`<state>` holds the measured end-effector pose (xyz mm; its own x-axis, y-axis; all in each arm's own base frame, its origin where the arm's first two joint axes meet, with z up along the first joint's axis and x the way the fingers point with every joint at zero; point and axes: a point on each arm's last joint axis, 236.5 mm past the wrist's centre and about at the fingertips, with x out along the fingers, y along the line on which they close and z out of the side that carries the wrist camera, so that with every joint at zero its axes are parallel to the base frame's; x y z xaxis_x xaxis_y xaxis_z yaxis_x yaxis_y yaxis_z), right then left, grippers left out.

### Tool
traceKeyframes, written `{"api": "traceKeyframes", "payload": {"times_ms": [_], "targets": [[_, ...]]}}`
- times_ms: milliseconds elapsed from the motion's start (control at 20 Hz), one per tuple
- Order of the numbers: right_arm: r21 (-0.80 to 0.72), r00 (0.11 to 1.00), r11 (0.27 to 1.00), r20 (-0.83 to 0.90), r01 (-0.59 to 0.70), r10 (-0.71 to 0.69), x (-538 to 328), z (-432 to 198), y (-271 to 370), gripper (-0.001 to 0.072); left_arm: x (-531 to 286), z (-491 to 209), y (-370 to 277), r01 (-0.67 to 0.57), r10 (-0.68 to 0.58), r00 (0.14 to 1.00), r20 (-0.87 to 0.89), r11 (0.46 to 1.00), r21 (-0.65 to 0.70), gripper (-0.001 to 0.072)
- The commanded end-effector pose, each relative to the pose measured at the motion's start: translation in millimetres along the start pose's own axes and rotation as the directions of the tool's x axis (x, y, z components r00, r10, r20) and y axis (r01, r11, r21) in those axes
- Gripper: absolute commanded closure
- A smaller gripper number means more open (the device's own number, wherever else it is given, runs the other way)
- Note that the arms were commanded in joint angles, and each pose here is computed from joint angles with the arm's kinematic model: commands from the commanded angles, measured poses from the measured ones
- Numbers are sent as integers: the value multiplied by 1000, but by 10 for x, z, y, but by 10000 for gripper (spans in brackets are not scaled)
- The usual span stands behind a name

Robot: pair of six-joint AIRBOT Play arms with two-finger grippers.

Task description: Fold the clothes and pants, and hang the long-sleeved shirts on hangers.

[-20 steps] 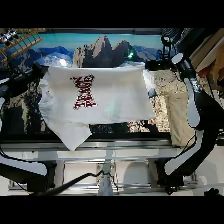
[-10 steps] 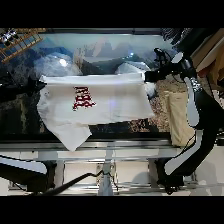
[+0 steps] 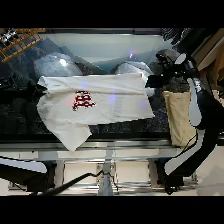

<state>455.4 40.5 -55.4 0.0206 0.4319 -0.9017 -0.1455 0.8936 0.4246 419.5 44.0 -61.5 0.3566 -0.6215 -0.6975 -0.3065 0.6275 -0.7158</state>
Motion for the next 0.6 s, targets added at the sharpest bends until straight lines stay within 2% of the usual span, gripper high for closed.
{"api": "traceKeyframes", "payload": {"times_ms": [0,200,300,350,450,550], "targets": [[117,992,991,-96,-69,81,-40,-527,-144,316,-227,-728,544,-266,260,944,-202,964,-2,400],[195,976,968,-115,-159,184,-18,-1141,-242,304,-244,-1357,538,-290,287,945,-155,957,2,344],[236,963,948,-113,-213,245,12,-1323,-274,236,-218,-1676,550,-285,282,942,-181,959,10,341],[239,956,940,-105,-243,274,37,-1373,-265,236,-204,-1787,559,-283,280,941,-191,959,8,331],[210,947,938,-110,-275,302,103,-1458,-233,236,-180,-1941,574,-279,275,938,-214,960,9,196],[177,948,944,-110,-278,300,170,-1487,-239,236,-188,-2039,624,-296,292,924,-247,955,22,197]]}}
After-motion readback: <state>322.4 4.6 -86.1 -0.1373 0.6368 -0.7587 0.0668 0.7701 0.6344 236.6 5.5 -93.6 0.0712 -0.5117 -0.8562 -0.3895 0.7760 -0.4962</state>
